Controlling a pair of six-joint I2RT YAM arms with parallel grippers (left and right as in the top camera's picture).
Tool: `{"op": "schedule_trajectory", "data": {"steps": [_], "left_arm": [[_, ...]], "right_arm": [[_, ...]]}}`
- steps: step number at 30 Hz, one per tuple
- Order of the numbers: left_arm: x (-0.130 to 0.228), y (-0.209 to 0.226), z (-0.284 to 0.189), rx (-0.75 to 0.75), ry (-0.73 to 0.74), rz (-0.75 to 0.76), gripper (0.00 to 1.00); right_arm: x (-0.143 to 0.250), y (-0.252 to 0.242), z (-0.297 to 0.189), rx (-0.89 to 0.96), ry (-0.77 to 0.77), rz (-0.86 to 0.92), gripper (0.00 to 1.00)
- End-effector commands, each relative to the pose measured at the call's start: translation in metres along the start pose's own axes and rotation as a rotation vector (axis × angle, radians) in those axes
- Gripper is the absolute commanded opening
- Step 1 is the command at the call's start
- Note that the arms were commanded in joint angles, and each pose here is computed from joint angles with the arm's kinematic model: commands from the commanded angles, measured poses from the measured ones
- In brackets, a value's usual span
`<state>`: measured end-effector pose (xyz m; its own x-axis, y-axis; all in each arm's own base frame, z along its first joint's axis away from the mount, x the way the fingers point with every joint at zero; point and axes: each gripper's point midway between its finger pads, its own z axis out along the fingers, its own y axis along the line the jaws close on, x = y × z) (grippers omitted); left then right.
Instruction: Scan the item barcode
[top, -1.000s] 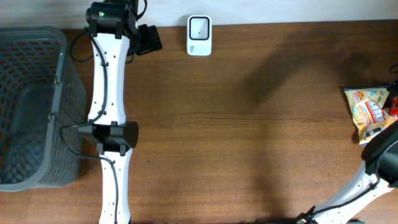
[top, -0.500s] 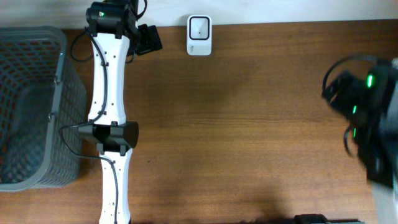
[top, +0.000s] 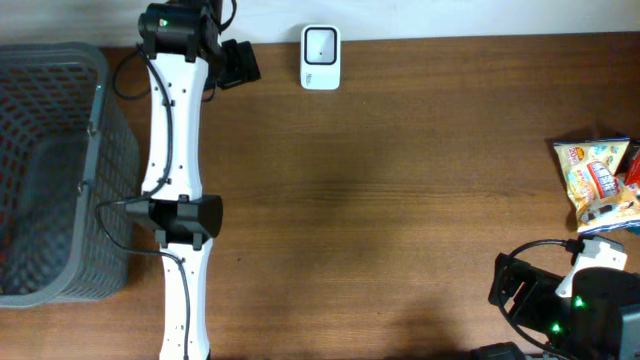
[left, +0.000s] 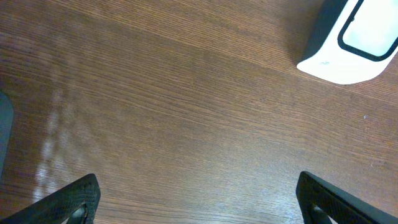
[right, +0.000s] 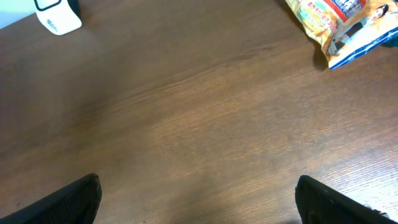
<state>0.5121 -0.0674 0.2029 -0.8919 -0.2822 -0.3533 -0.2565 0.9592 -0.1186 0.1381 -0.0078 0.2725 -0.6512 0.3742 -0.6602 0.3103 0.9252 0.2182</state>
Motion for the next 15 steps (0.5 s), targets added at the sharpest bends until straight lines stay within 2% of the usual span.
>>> {"op": "schedule_trajectory", "data": {"steps": [1,6,15], "left_arm": [[-0.0004,0.0028,0.0032,-0.013,0.002,0.008,0.99],[-0.0004,0.0028,0.0032,-0.013,0.002,0.007,0.99],[-0.0004,0.0028,0.0032,-0.013,0.002,0.007,0.99]], "right_arm": [[0.0025,0.0009,0.0002,-0.009,0.006,0.001,0.98],[0.0028,0.0008,0.0003,-0.009,0.007,-0.082,0.98],[0.0034,0.0019,0.0003,-0.015,0.011,-0.088,0.98]]}}
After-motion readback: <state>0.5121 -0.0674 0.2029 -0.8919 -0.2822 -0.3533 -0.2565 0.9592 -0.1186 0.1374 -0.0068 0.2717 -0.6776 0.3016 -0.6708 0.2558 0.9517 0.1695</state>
